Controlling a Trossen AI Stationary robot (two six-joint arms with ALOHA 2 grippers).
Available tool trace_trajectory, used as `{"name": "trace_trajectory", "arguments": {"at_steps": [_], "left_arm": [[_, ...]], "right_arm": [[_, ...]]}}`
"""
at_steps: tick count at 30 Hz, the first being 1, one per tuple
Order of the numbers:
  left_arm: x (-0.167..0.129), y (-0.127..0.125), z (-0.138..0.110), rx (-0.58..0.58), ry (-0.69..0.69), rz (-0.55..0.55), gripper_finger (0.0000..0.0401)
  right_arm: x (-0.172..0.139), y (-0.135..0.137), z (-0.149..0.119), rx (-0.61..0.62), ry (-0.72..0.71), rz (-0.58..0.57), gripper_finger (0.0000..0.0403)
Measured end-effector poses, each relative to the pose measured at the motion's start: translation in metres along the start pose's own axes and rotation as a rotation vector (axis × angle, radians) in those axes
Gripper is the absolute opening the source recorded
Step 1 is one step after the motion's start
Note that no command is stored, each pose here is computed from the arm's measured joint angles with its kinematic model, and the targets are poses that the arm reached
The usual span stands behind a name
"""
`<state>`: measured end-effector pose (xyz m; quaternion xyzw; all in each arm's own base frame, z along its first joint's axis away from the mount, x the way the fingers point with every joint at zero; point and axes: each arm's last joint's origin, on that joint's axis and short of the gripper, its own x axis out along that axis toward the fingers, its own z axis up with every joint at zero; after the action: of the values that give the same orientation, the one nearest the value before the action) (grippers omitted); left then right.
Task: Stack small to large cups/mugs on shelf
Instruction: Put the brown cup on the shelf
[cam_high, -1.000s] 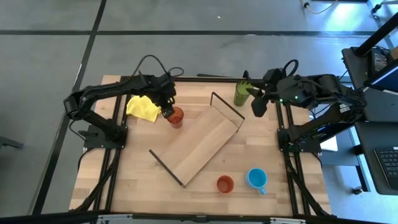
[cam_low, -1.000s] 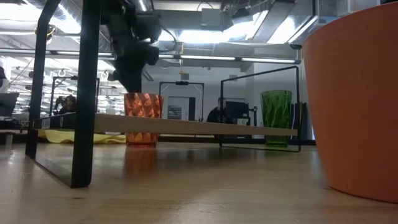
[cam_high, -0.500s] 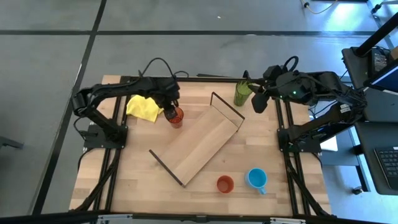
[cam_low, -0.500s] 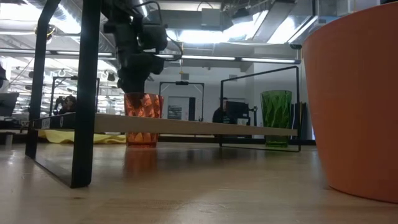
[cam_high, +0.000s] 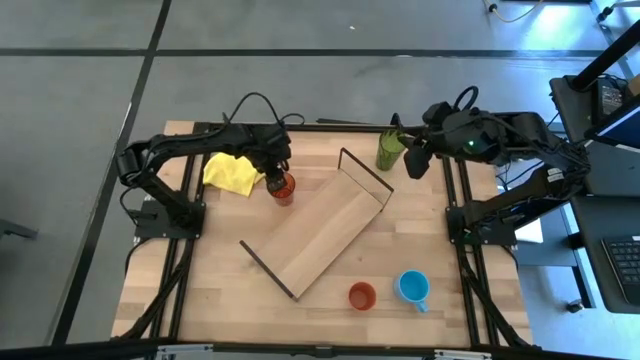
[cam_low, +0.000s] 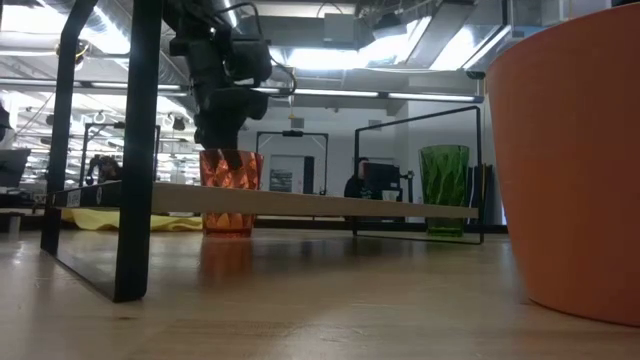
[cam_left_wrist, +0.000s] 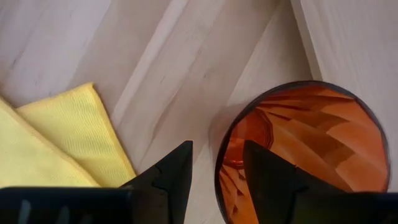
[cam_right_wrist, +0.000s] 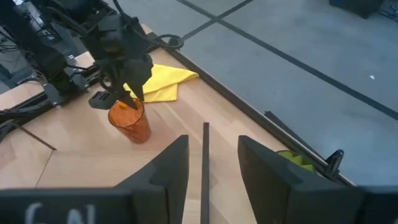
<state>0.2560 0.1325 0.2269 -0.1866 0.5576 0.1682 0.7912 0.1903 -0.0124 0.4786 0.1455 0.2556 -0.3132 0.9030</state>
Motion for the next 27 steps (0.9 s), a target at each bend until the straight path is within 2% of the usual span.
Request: {"name": "trace_trajectory", "arguments": {"at_steps": [5, 10, 14, 24, 27], "left_arm": [[0.004, -0.001, -0.001, 0.007, 0.026, -0.001, 0.0137], [0.015, -0.006, 0.000, 0.091, 0.063, -0.006, 0.0127], [0.023, -0.007, -0.001, 0.100, 0.096, -0.008, 0.0098], [0.023, -0.010, 0.000, 0.112, 0.085, 0.002, 0.0014], [0.023, -0.010, 0.000, 0.110, 0.085, 0.009, 0.0008]], "right_arm": [[0.002, -0.004, 0.002, 0.018, -0.002, -0.020, 0.0140], [0.004, -0.008, 0.006, 0.051, -0.002, -0.001, 0.0140], [0.001, -0.011, 0.014, 0.090, -0.033, 0.026, 0.0140], [0.002, -0.020, 0.020, 0.129, -0.044, 0.014, 0.0140], [0.004, -0.022, 0.021, 0.138, -0.033, 0.020, 0.0140]]}}
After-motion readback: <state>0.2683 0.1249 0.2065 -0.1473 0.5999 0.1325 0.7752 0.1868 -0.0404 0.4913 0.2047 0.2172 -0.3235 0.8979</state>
